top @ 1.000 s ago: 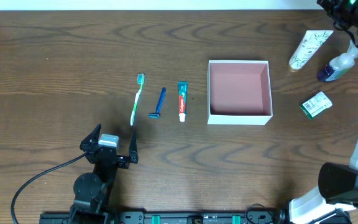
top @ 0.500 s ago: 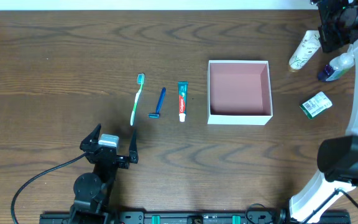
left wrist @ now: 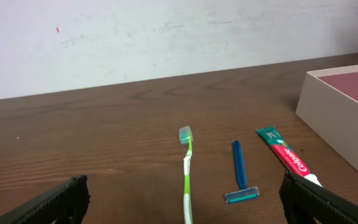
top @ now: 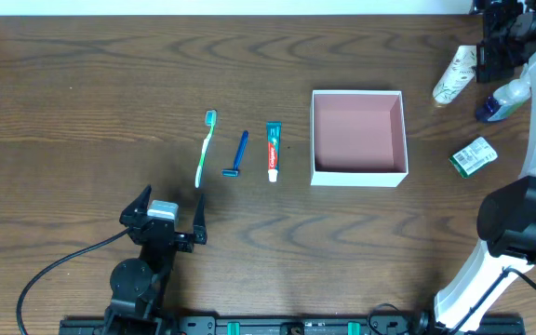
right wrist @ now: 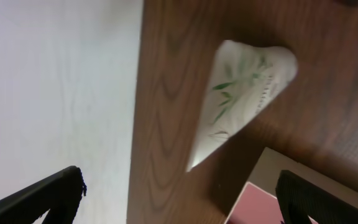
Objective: Pack container
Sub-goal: 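Move right gripper to the white Pantene tube and grasp it, then lift the Pantene tube and lower it into the box's left corner, then open right gripper and withdraw it from the box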
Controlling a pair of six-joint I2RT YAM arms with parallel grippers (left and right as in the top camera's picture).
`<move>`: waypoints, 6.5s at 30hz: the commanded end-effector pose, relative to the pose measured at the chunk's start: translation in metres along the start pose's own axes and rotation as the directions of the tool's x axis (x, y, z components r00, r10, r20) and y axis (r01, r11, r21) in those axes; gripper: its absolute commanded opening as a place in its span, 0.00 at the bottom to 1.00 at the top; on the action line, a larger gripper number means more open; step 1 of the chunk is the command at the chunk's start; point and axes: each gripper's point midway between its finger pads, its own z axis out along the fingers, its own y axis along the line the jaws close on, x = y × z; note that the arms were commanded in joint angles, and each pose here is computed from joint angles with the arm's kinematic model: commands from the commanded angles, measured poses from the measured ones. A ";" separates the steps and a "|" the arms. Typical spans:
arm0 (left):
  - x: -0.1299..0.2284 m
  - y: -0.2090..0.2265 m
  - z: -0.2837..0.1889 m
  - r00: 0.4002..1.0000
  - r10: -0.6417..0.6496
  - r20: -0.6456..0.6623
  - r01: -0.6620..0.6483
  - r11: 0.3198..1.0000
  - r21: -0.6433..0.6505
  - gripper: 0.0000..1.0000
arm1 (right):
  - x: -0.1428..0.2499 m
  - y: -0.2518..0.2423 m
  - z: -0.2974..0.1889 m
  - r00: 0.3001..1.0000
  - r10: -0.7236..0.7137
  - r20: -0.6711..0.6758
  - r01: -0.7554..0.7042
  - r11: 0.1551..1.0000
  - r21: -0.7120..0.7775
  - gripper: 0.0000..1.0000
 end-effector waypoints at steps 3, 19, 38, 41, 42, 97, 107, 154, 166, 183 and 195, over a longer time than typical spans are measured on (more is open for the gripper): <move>0.018 0.001 0.002 0.999 0.017 -0.041 -0.017 1.000 -0.005 0.98 | -0.016 -0.011 0.007 0.996 0.050 0.076 -0.054 0.997 0.048 0.99; 0.018 0.001 0.002 0.999 0.017 -0.041 -0.017 1.000 -0.005 0.98 | -0.035 -0.015 0.037 0.989 0.051 0.137 -0.061 0.996 0.070 0.99; 0.018 0.001 0.002 0.999 0.017 -0.041 -0.017 1.000 -0.005 0.98 | -0.041 -0.032 0.054 0.988 0.053 0.142 -0.072 0.989 0.127 0.51; 0.018 0.001 0.002 0.999 0.017 -0.041 -0.017 1.000 -0.005 0.98 | -0.041 -0.032 0.054 0.989 0.053 0.141 -0.072 0.989 0.129 0.45; 0.018 0.001 0.002 0.999 0.017 -0.041 -0.017 1.000 -0.005 0.98 | -0.041 -0.033 0.054 0.989 0.054 0.141 -0.073 0.989 0.132 0.44; 0.018 0.001 0.002 0.999 0.017 -0.042 -0.017 1.000 -0.005 0.98 | 0.058 0.085 -0.095 0.835 -0.549 -0.041 0.456 0.731 -0.508 0.01; 0.018 0.001 0.002 0.999 0.017 -0.041 -0.017 1.000 -0.005 0.98 | 0.135 0.059 -0.133 0.617 -0.787 -0.011 0.680 0.541 -0.495 0.01; 0.018 0.001 0.002 0.999 0.017 -0.041 -0.017 1.000 -0.005 0.98 | 0.251 -0.050 0.016 0.256 -0.902 -0.348 0.943 0.312 -0.115 0.02; 0.018 0.001 0.002 0.999 0.017 -0.042 -0.017 1.000 -0.005 0.98 | 0.260 -0.056 0.029 0.243 -0.896 -0.373 0.944 0.307 -0.123 0.04; 0.018 0.001 0.002 0.999 0.017 -0.042 -0.017 1.000 -0.005 0.98 | 0.258 -0.051 0.031 0.244 -0.906 -0.347 0.947 0.299 -0.116 0.69; 0.018 0.001 0.002 0.999 0.017 -0.041 -0.017 1.000 -0.005 0.98 | 0.219 0.025 -0.038 0.259 -0.960 -0.109 0.951 0.273 -0.143 0.95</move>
